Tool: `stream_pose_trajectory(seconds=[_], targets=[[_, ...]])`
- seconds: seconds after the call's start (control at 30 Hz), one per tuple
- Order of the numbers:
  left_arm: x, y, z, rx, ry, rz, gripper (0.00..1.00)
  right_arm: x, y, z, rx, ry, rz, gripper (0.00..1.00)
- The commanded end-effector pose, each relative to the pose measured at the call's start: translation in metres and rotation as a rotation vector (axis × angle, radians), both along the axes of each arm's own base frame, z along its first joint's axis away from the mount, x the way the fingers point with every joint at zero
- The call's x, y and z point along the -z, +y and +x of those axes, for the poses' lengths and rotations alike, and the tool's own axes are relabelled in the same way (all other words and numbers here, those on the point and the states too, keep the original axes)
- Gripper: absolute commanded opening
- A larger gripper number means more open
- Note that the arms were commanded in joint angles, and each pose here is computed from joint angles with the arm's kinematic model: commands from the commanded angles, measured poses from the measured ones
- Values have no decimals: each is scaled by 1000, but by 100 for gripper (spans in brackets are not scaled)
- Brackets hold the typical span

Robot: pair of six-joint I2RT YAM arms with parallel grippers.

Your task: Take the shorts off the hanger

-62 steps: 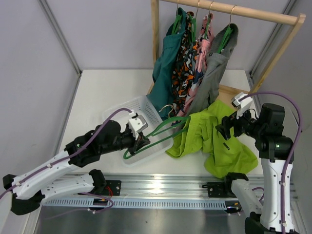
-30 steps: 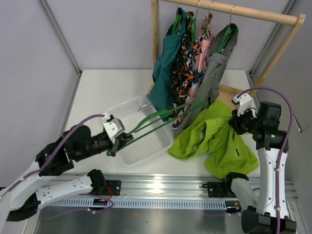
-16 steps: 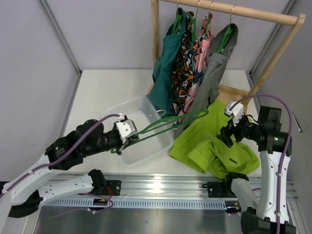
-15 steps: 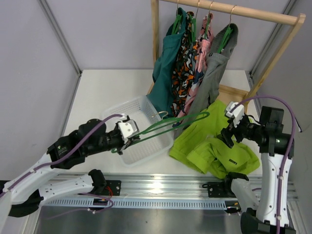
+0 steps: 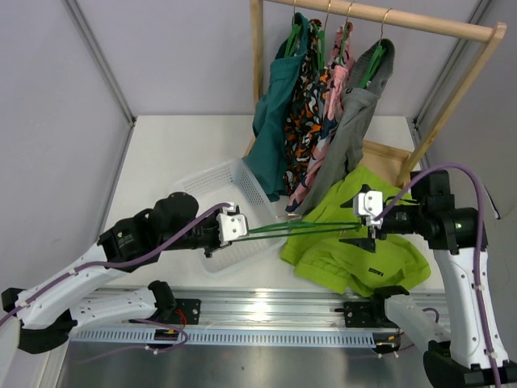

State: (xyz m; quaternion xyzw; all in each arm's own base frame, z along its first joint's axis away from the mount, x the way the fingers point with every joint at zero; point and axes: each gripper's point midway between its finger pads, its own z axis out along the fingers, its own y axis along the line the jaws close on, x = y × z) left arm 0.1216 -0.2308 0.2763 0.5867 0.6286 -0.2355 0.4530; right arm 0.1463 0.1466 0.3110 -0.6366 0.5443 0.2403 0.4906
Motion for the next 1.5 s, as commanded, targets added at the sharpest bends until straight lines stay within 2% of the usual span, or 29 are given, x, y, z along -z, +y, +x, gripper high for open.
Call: stream_pose_trajectory(seconds=[0.0, 0.1, 0.17, 0.2, 0.27, 0.3, 0.33, 0.4, 0.47, 0.53, 0.57, 0.6, 0.63, 0.67, 0.8, 0.93, 1.0, 1.03, 1.17, 1.3, 1.47], targets=[[-19, -13, -7, 94, -45, -70, 0, 18, 6, -14, -31, 141, -6, 82], [-22, -17, -9, 112, -44, -91, 0, 26, 12, -17, -69, 183, -16, 77], [-23, -21, -7, 116, -49, -104, 0, 33, 17, -22, -109, 211, -21, 65], [-24, -22, -7, 118, -51, -109, 0, 36, 18, -25, -121, 228, -26, 53], [-23, -27, -4, 121, -56, -118, 0, 38, 20, -29, -138, 242, -26, 39], [-23, -28, -4, 125, -64, -121, 0, 38, 20, -29, -139, 240, -25, 22], [-23, -30, -1, 124, -80, -131, 0, 37, 20, -31, -139, 229, -24, 15], [-24, -30, 1, 117, -103, -142, 0, 34, 18, -33, -132, 217, -22, 7], [-25, -28, 6, 96, -136, -156, 3, 28, 16, -37, -113, 205, -12, 5], [-31, -24, 11, 60, -161, -179, 17, 23, 14, -37, -77, 201, -5, 2], [-41, -19, 15, 18, -194, -212, 40, 16, 11, -33, -42, 173, 2, 0], [-48, -15, 17, -4, -214, -237, 55, 15, 6, -31, 16, 194, -4, 0], [-55, -11, 19, -29, -233, -261, 79, 12, 2, -28, 57, 189, -6, 0], [-61, -5, 20, -55, -244, -287, 99, 5, -2, -25, 101, 167, 2, 0], [-110, 33, 18, -172, -364, -466, 99, -19, -17, -23, 260, 122, 63, 0], [-125, 60, 17, -258, -397, -550, 99, -50, -22, -20, 373, 113, 157, 0], [-111, 61, 20, -286, -373, -547, 99, -73, -25, -12, 467, 150, 244, 0], [-108, 63, 19, -290, -376, -552, 99, -91, -27, -13, 498, 119, 280, 0], [-47, 50, 33, -318, -325, -438, 99, -144, -30, -14, 619, 137, 445, 0], [-18, 45, 43, -348, -313, -384, 99, -170, -67, 3, 912, 68, 554, 0], [-5, 43, 47, -357, -310, -369, 99, -175, -93, -2, 1099, -16, 616, 0]])
